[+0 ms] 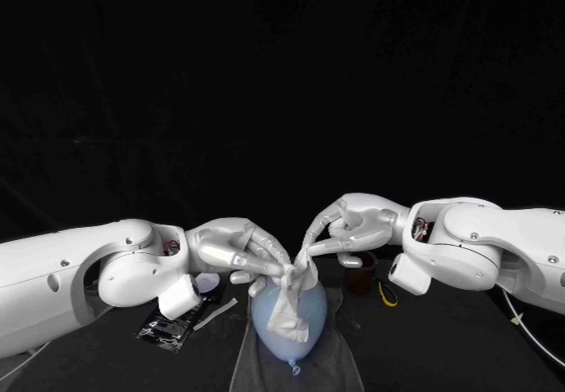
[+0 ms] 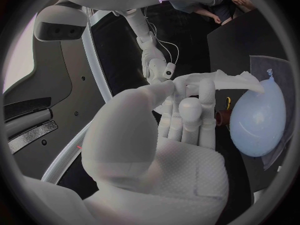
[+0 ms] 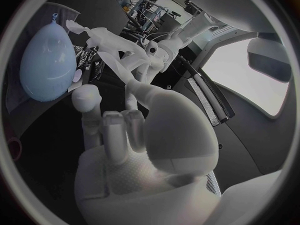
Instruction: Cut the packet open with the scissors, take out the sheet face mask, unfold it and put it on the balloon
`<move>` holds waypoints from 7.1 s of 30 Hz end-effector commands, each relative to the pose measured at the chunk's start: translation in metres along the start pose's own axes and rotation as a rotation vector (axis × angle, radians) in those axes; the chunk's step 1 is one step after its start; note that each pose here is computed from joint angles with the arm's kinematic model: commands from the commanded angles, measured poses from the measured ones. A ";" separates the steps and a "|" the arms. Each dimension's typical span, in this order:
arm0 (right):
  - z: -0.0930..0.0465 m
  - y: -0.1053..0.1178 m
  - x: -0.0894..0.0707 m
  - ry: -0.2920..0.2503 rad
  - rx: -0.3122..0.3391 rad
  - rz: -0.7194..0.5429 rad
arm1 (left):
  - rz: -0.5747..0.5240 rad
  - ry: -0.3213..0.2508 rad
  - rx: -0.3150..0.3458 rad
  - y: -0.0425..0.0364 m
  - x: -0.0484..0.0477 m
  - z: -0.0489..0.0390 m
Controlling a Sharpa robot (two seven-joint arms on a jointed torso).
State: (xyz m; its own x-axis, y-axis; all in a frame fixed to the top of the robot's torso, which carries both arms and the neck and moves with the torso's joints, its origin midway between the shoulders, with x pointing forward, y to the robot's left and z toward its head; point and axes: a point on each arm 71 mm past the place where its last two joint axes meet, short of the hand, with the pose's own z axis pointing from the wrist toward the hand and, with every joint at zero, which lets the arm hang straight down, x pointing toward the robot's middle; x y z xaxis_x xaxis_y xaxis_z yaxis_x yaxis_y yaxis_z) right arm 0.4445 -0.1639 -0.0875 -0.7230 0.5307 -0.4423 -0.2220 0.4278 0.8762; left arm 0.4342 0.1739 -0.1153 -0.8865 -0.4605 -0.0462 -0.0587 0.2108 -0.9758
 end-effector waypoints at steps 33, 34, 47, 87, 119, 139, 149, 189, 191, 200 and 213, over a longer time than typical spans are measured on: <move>0.061 -0.038 -0.036 -0.241 0.129 -0.399 | 0.073 -0.464 -0.146 0.0438 -0.0775 0.0163; 0.065 -0.039 -0.036 -0.244 0.131 -0.405 | 0.093 -0.471 -0.153 0.0438 -0.0791 0.0181; 0.091 -0.054 -0.026 -0.249 0.153 -0.453 | 0.174 -0.526 -0.235 0.0450 -0.0858 0.0323; 0.086 -0.094 -0.023 -0.310 0.218 -0.224 | 0.151 -0.576 -0.378 0.0769 -0.0863 0.0351; 0.085 -0.123 -0.005 -0.345 0.379 0.068 | 0.145 -0.577 -0.372 0.0768 -0.0841 0.0314; 0.091 -0.116 0.001 -0.356 0.343 0.057 | 0.145 -0.579 -0.369 0.0761 -0.0830 0.0311; 0.094 -0.114 0.003 -0.352 0.340 0.040 | 0.145 -0.578 -0.368 0.0756 -0.0823 0.0318; 0.070 -0.113 -0.013 -0.383 0.342 0.017 | 0.157 -0.659 -0.302 0.0694 -0.0926 0.0245; 0.070 -0.111 -0.013 -0.378 0.338 0.009 | 0.160 -0.658 -0.292 0.0675 -0.0929 0.0249; 0.070 -0.099 -0.019 -0.388 0.299 -0.041 | 0.185 -0.647 -0.234 0.0500 -0.0949 0.0286; 0.059 -0.075 -0.039 -0.531 0.200 -0.074 | 0.267 -0.605 -0.122 0.0119 -0.0981 0.0291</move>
State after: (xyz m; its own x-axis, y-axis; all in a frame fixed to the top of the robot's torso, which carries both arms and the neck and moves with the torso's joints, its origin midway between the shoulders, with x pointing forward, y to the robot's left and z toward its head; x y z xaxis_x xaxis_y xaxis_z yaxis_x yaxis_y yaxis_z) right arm 0.5267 -0.1715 -0.1566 -0.3300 0.7555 -0.5660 -0.0429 0.5870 0.8085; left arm 0.5345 0.2006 -0.1363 -0.4379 -0.7967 -0.4166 -0.0267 0.4747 -0.8798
